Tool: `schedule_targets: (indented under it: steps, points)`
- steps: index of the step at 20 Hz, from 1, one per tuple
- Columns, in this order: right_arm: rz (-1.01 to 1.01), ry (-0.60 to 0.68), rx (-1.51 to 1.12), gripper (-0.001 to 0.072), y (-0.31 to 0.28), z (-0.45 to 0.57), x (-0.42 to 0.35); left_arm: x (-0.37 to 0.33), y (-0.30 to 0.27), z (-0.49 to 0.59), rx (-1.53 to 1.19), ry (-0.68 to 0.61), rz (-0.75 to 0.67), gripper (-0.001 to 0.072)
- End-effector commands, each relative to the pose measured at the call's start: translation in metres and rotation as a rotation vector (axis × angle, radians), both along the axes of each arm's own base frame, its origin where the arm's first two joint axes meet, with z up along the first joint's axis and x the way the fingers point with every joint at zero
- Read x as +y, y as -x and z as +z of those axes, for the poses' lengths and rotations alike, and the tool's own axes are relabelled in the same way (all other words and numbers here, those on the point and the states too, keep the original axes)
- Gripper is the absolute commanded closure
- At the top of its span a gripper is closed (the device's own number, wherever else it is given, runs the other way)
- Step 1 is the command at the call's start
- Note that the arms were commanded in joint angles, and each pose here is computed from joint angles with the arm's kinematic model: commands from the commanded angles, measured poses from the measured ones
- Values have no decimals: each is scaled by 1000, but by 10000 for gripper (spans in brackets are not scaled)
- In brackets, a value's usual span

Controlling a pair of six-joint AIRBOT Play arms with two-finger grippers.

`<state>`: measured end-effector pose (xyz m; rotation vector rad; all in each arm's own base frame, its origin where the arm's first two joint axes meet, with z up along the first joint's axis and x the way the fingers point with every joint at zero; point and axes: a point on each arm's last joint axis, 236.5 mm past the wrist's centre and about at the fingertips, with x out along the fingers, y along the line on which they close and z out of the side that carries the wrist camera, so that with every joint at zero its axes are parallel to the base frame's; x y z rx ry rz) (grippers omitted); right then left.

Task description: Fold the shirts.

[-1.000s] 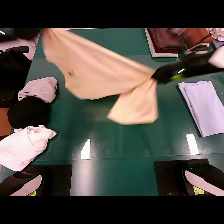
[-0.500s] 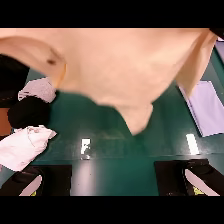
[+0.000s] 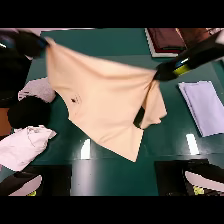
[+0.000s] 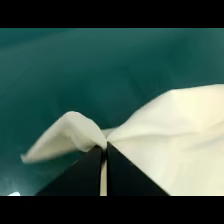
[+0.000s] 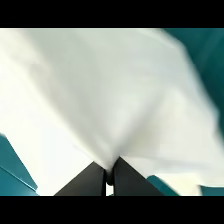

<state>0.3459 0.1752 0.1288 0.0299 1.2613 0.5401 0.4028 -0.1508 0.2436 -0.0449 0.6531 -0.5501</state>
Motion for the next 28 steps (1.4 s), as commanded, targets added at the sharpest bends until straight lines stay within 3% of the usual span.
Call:
schedule_targets:
  steps: [1,2,10,11,12,13,16,19,22,23,27,28]
  points:
    - [82,43,130,518,4,-87,30,8,-12,-123,278,-94,3,684]
    - [75,43,131,370,-2,-96,32,8,-13,-140,319,-103,1,684]
    - [-31,48,105,353,-9,-63,-47,13,-21,-149,320,-129,12,684]
    - [-81,42,87,309,-11,-56,-64,13,-21,-149,320,-129,12,684]
    - [-139,38,73,170,-10,-53,-84,13,-21,-149,320,-129,12,684]
    - [-197,35,72,79,-7,-55,-103,13,-21,-149,320,-128,12,684]
    - [-351,13,141,81,8,-94,-146,11,-24,-146,307,-116,18,684]
    - [-365,-99,201,86,12,-138,-134,11,-27,-144,295,-110,25,684]
    - [-381,-129,239,87,2,-173,-118,11,-30,-143,284,-107,30,684]
    - [-376,-126,231,98,-5,-180,-112,11,-30,-143,283,-106,31,684]
    - [-365,-100,77,693,-36,-175,-100,12,-32,-139,272,-108,33,684]
    - [-349,-99,15,696,-44,-158,-100,13,-33,-130,255,-108,37,684]
